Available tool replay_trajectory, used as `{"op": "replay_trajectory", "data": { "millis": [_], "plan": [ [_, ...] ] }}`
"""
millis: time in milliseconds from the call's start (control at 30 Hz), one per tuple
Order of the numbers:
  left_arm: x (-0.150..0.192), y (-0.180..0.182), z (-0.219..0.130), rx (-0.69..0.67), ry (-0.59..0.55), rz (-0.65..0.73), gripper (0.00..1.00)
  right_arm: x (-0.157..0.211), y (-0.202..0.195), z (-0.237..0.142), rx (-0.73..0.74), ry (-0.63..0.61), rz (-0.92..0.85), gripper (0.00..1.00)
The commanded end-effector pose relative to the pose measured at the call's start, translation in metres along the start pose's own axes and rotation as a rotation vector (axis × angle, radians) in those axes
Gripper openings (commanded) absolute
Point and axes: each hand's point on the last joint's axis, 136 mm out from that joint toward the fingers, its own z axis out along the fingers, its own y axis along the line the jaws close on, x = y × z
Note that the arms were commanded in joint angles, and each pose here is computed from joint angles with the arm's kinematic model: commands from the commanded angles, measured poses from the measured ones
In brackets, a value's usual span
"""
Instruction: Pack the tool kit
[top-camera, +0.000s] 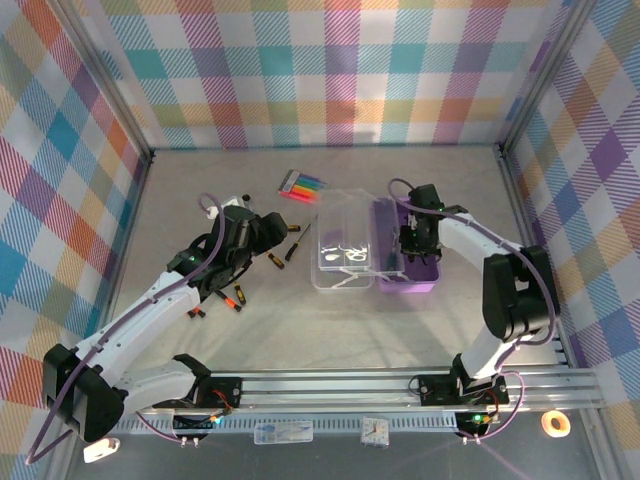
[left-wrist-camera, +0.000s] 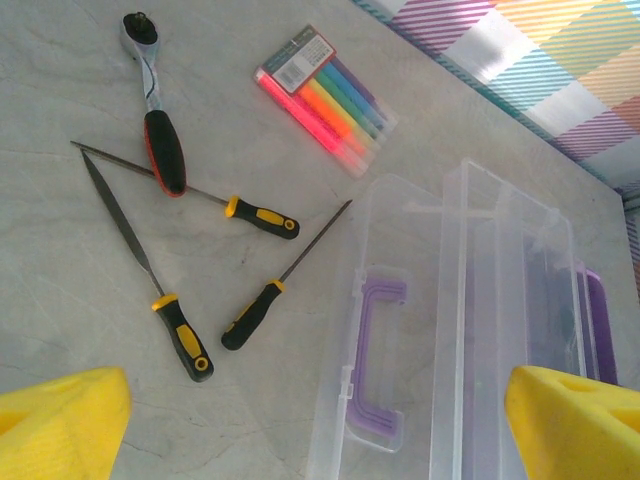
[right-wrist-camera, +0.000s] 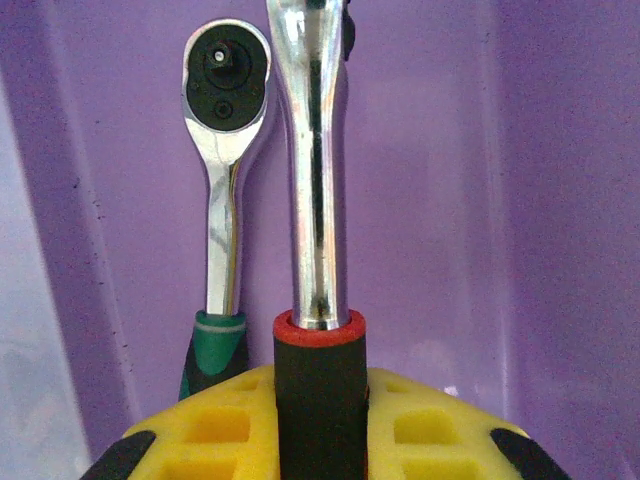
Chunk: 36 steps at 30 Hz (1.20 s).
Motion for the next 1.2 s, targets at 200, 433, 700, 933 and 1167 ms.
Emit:
{"op": "replay_trajectory", "data": {
  "millis": [200,433,700,933,1167],
  "plan": [
    [-0.003,0.001,0.004,-0.022,0.012,-0.004,0.96,0.001,0.006,0.021,-0.046,0.027,0.015,0.09],
    [-0.001,-0.003,0.007,-0.016,0.031,0.001,0.95,0.004,0.007,0.024,-0.050,0.046,0.025,0.18],
    [-0.001,-0.005,0.009,-0.014,0.041,0.009,0.96,0.006,0.008,0.025,-0.058,0.058,0.027,0.24],
    [-0.003,-0.009,0.006,-0.003,0.042,0.013,0.96,0.005,0.008,0.022,-0.066,0.056,0.028,0.26],
    [-0.007,-0.013,0.002,0.006,0.038,0.028,0.96,0.000,0.012,0.007,-0.089,0.033,0.024,0.31]
  ]
}}
